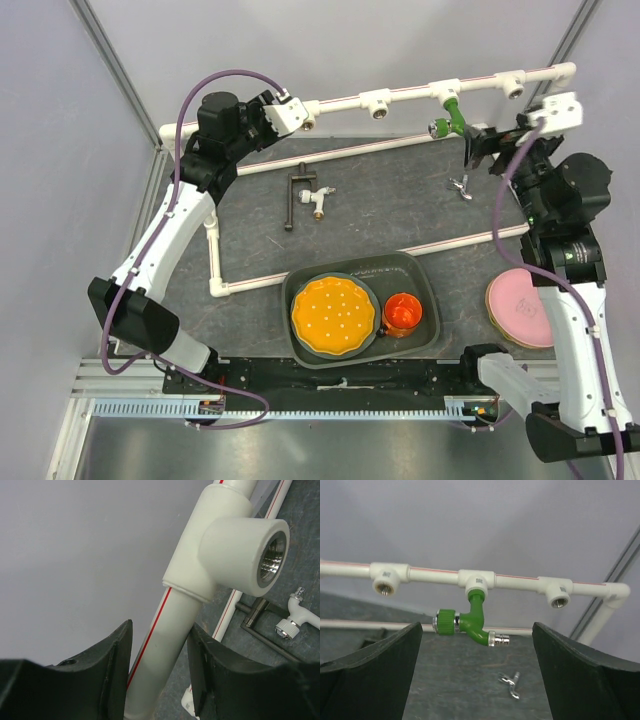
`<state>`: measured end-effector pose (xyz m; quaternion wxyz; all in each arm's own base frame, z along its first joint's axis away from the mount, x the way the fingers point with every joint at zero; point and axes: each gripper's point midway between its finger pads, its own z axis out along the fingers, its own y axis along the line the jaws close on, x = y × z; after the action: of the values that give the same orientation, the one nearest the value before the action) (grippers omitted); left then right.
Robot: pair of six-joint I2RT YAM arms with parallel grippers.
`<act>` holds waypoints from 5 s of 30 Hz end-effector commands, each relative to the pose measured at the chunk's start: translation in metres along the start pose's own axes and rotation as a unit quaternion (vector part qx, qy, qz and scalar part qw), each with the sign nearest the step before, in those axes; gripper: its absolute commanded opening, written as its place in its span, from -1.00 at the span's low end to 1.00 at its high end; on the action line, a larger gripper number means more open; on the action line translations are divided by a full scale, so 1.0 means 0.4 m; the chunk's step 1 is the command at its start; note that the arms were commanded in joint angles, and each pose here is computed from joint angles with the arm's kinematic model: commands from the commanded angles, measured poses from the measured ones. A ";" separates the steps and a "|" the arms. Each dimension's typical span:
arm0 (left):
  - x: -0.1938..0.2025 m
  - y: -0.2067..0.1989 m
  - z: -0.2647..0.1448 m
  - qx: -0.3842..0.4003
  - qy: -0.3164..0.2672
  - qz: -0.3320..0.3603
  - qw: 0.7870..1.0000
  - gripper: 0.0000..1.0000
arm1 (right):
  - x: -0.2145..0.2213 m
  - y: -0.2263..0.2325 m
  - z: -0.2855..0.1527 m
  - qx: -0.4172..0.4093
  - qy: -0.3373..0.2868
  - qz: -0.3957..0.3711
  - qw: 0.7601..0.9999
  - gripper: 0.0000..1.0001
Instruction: Install the water faucets
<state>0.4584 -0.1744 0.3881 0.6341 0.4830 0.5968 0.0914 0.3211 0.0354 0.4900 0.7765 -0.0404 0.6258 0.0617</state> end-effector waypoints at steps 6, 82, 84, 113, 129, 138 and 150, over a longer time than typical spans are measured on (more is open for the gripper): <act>0.011 -0.053 -0.021 0.027 0.010 -0.055 0.998 -0.97 | 0.171 -0.022 0.012 -0.042 0.153 -0.383 0.910 0.96; 0.010 -0.119 0.004 -0.032 0.038 -0.009 0.999 -0.97 | 0.213 -0.026 0.088 -0.005 0.139 -0.379 0.915 0.96; 0.010 -0.120 0.003 -0.031 0.039 -0.008 0.999 -0.97 | 0.213 -0.044 0.108 0.020 0.145 -0.421 0.895 0.96; 0.004 -0.128 0.003 -0.029 0.038 0.001 0.999 -0.96 | 0.269 -0.036 0.231 0.123 0.098 -0.470 0.868 -0.88; -0.010 -0.130 -0.001 -0.029 0.030 0.003 0.999 -0.96 | 0.239 -0.011 0.241 0.196 0.018 -0.006 0.980 -1.00; -0.016 -0.132 -0.002 -0.030 0.027 0.005 0.999 -0.97 | 0.212 -0.019 0.269 0.193 -0.025 0.149 0.969 -1.00; -0.021 -0.131 -0.006 -0.031 0.026 0.006 0.999 -0.97 | 0.114 0.003 0.257 0.141 -0.039 0.083 0.986 -0.89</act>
<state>0.4448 -0.1817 0.3930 0.6615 0.4344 0.5823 0.1858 0.4394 0.0548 0.3775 0.6801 -0.1173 0.7005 -0.1818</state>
